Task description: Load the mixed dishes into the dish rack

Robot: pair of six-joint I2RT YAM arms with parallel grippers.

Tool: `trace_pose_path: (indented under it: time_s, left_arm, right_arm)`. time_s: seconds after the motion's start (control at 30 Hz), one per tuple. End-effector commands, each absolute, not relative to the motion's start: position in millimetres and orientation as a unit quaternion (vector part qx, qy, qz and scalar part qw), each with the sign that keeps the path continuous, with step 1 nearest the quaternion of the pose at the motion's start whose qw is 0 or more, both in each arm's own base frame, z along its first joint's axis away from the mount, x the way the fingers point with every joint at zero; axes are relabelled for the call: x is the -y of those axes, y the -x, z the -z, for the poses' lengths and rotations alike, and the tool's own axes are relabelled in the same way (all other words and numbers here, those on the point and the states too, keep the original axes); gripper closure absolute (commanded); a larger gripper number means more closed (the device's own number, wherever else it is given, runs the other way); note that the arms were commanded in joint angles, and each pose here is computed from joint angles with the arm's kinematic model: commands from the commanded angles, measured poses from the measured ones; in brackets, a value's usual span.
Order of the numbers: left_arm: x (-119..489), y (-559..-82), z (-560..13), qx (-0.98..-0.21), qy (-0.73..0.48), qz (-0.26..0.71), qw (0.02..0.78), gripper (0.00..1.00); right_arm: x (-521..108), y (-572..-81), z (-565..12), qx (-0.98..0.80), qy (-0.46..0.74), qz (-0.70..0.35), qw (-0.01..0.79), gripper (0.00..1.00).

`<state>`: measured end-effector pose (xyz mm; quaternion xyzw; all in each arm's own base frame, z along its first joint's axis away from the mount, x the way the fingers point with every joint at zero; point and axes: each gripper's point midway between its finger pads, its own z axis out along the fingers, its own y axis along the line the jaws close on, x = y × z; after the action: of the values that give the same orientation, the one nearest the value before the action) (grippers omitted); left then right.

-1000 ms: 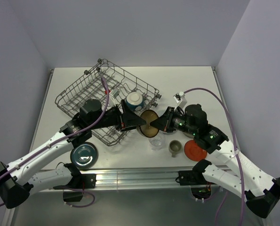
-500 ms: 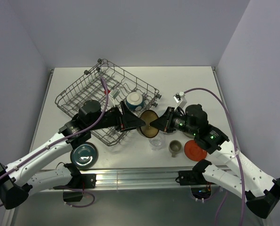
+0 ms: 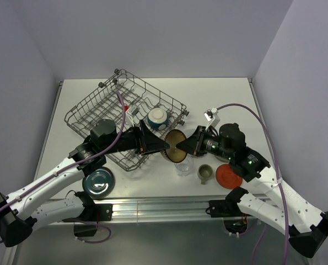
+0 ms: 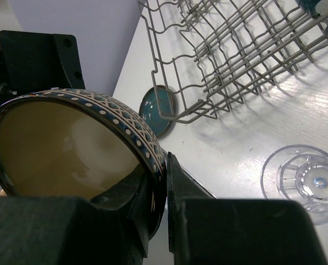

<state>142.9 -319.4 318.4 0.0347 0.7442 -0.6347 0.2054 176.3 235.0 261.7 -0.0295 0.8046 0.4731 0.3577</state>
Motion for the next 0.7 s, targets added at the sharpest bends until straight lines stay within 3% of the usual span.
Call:
trace_pose_path:
  time_s: [0.0, 0.07, 0.1, 0.13, 0.23, 0.37, 0.4, 0.47, 0.53, 0.6, 0.67]
  left_arm:
    - [320.4, -120.1, -376.4, -0.666, -0.090, 0.708, 0.219, 0.28]
    - [320.5, -119.9, -376.1, -0.664, -0.091, 0.708, 0.220, 0.37]
    - [320.8, -119.9, -375.5, -0.664, -0.092, 0.708, 0.220, 0.52]
    - [320.6, -119.8, -375.2, -0.664, -0.093, 0.709, 0.221, 0.58]
    - [320.6, -121.3, -372.9, -0.669, -0.092, 0.703, 0.223, 0.99]
    - [319.9, -123.7, -368.7, -0.675, -0.090, 0.695, 0.230, 1.00]
    - [319.2, -124.0, -369.7, -0.675, -0.090, 0.695, 0.233, 1.00]
    - [317.8, -126.1, -368.2, -0.681, -0.087, 0.687, 0.239, 1.00]
    - [316.9, -126.5, -369.1, -0.682, -0.087, 0.684, 0.244, 1.00]
    - [316.3, -128.8, -367.5, -0.685, -0.084, 0.680, 0.247, 1.00]
    - [316.7, -129.4, -366.3, -0.686, -0.083, 0.679, 0.247, 1.00]
  right_arm:
    - [-241.9, -177.0, -282.5, -0.778, 0.041, -0.502, 0.375, 1.00]
    - [-242.4, -176.3, -282.5, -0.778, 0.043, -0.503, 0.374, 1.00]
    - [-242.6, -176.9, -282.0, -0.780, 0.043, -0.501, 0.373, 1.00]
    - [-242.9, -176.7, -281.9, -0.780, 0.044, -0.501, 0.372, 1.00]
    - [-244.2, -176.7, -284.0, -0.779, 0.050, -0.502, 0.372, 1.00]
    - [-244.4, -180.5, -285.8, -0.784, 0.053, -0.492, 0.374, 0.83]
    - [-244.7, -180.7, -288.4, -0.783, 0.054, -0.492, 0.376, 0.68]
    - [-244.0, -181.4, -289.5, -0.784, 0.056, -0.489, 0.378, 0.59]
    - [-243.6, -181.4, -291.5, -0.783, 0.058, -0.489, 0.381, 0.40]
    - [-243.5, -180.9, -290.9, -0.783, 0.059, -0.489, 0.380, 0.30]
    - [-242.8, -181.3, -290.9, -0.783, 0.058, -0.488, 0.382, 0.27]
